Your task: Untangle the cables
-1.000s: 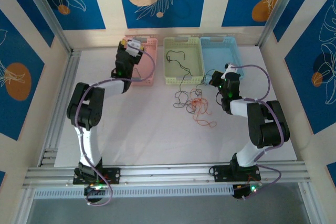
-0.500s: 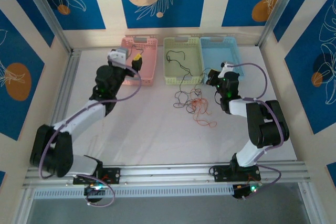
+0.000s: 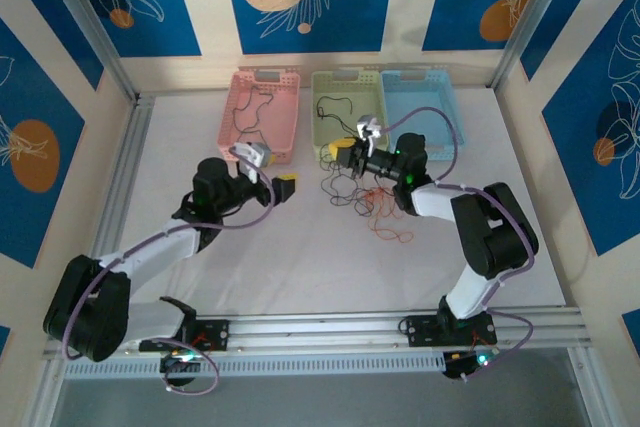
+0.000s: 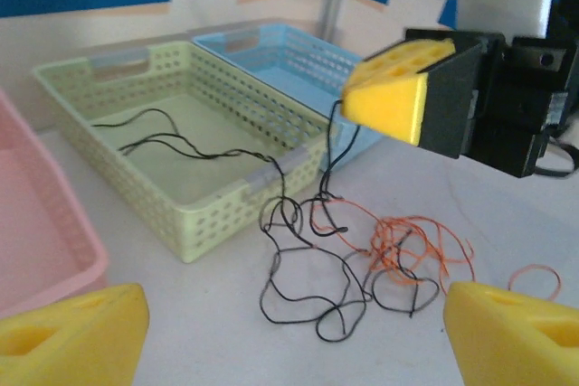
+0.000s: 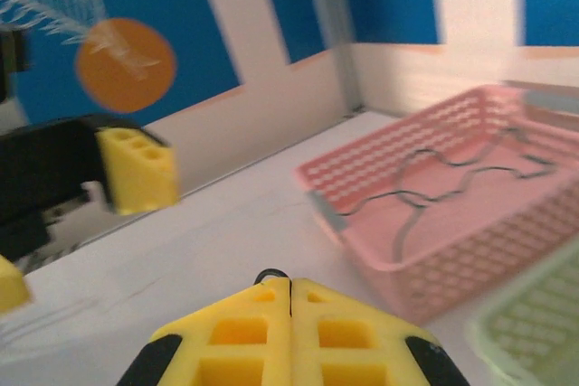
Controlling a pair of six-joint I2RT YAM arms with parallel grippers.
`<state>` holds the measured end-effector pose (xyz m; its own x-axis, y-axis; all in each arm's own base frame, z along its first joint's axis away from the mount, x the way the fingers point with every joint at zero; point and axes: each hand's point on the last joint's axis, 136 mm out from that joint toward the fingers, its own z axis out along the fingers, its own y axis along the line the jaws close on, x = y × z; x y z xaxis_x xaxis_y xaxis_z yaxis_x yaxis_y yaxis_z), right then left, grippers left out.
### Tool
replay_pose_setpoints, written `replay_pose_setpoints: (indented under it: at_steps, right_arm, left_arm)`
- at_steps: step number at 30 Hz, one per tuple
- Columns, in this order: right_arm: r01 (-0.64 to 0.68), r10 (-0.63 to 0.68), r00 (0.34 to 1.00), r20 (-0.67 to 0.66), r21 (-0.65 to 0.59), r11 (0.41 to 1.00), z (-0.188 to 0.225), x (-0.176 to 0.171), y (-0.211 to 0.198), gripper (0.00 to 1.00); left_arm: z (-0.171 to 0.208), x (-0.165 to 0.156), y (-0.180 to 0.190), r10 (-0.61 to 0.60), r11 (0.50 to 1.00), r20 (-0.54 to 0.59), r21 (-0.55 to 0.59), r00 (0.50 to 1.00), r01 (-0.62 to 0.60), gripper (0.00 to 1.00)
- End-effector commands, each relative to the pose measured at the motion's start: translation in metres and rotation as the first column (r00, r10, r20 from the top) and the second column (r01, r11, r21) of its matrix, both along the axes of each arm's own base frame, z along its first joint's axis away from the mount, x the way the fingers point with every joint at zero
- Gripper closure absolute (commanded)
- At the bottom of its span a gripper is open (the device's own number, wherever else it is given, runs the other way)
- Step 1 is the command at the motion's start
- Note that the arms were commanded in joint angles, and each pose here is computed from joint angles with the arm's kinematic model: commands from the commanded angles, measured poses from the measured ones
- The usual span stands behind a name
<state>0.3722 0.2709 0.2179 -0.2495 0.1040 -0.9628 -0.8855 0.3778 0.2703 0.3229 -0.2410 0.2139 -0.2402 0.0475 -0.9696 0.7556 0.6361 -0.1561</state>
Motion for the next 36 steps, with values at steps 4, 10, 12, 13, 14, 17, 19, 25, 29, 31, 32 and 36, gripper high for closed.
replay_pose_setpoints:
  at_steps: [4,10,12,13,14,17,19,25,29,31,32,36]
  right_arm:
    - [-0.21,0.211,0.977,0.02,-0.023,0.977,0.001,-0.025,0.022,1.0]
    - [-0.268,0.268,0.963,0.001,-0.032,0.963,-0.002,-0.032,0.027,1.0]
    - [-0.28,0.28,0.96,-0.005,-0.031,0.959,-0.002,-0.033,0.027,1.0]
    - [-0.285,0.285,0.958,-0.006,-0.031,0.958,-0.002,-0.033,0.028,1.0]
    - [-0.291,0.29,0.957,-0.01,-0.031,0.956,-0.002,-0.034,0.028,1.0]
    - [-0.296,0.296,0.955,-0.012,-0.032,0.955,-0.002,-0.035,0.028,1.0]
    - [-0.297,0.296,0.955,-0.013,-0.031,0.954,-0.002,-0.035,0.027,1.0]
    - [-0.306,0.306,0.952,-0.019,-0.028,0.952,-0.001,-0.036,0.027,1.0]
    - [-0.299,0.298,0.954,-0.023,-0.028,0.954,-0.002,-0.034,0.026,1.0]
    - [-0.276,0.275,0.961,-0.022,-0.029,0.961,-0.002,-0.03,0.025,0.99]
    - [-0.251,0.25,0.968,-0.021,-0.028,0.968,-0.001,-0.027,0.023,0.91]
    - [-0.042,0.042,0.999,0.0,0.0,0.999,0.002,-0.003,0.0,0.61]
  left_arm:
    - [-0.008,-0.006,-0.043,-0.17,0.985,0.041,0.036,0.985,0.168,0.14]
    - [-0.005,0.01,-0.061,-0.184,0.982,0.087,0.056,0.979,0.179,0.15]
    - [-0.004,0.019,-0.066,-0.178,0.983,0.098,0.055,0.979,0.174,0.15]
    - [-0.005,0.023,-0.068,-0.18,0.983,0.102,0.057,0.978,0.175,0.15]
    - [-0.007,0.027,-0.071,-0.183,0.982,0.099,0.059,0.978,0.178,0.16]
    - [-0.012,0.034,-0.078,-0.192,0.981,0.108,0.054,0.976,0.187,0.24]
    - [-0.013,0.036,-0.08,-0.198,0.98,0.122,0.039,0.973,0.195,0.31]
    - [-0.019,0.036,-0.084,-0.215,0.977,0.126,0.033,0.969,0.212,0.64]
    - [-0.02,0.035,-0.08,-0.192,0.981,0.136,0.02,0.972,0.192,0.99]
    - [-0.018,0.035,-0.075,-0.169,0.986,0.142,0.02,0.975,0.168,1.0]
    - [-0.018,0.034,-0.072,-0.151,0.988,0.144,0.024,0.978,0.15,1.0]
    - [-0.006,0.037,-0.043,0.005,0.999,0.169,0.039,0.986,-0.011,1.0]
